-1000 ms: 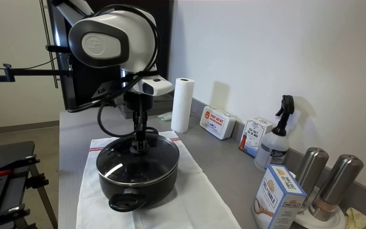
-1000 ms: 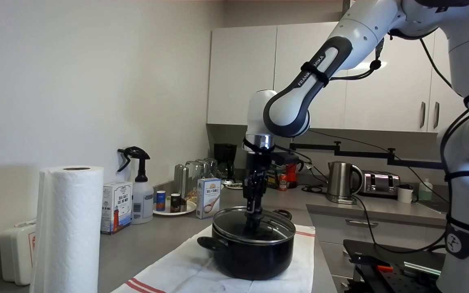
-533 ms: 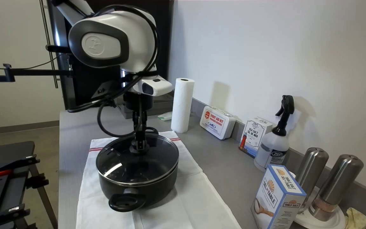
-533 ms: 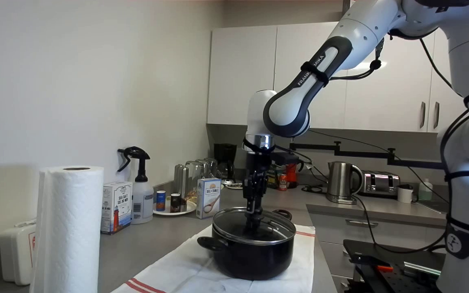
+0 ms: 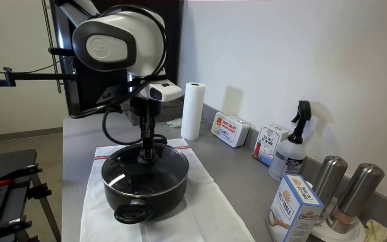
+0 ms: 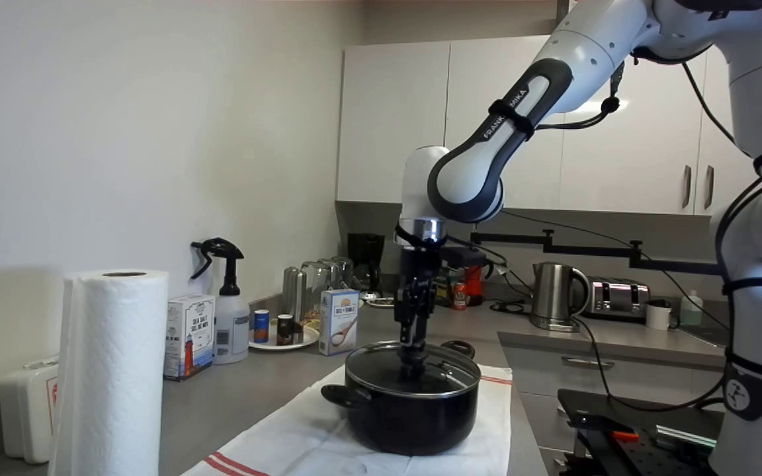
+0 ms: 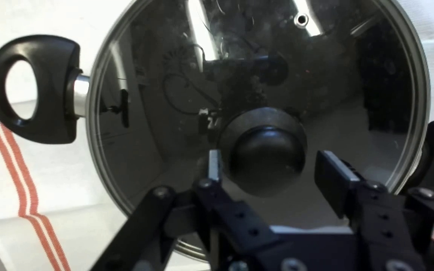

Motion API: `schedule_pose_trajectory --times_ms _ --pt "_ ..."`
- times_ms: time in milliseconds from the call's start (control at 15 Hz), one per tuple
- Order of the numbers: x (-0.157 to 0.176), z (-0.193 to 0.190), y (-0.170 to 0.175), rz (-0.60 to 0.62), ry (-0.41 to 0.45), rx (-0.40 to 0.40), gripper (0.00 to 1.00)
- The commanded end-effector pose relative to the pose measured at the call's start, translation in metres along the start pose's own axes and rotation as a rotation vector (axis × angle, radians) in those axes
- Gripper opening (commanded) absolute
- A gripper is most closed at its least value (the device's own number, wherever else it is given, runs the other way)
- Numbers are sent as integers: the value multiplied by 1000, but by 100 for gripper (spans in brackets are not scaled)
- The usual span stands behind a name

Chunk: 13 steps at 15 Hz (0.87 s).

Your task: Put the glass lid on the black pot

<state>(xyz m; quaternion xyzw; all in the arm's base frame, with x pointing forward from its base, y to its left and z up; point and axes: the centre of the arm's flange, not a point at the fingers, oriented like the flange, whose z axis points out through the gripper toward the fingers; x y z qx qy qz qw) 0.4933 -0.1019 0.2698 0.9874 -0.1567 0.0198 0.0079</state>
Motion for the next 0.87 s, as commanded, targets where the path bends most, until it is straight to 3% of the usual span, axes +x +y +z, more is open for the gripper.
schedule_pose_trajectory --times_ms 0,67,800 --pt "-5 -12 1 2 -4 14 96" --pt "-5 -13 1 2 0 13 100" --pt "-8 -29 -3 -7 63 2 100"
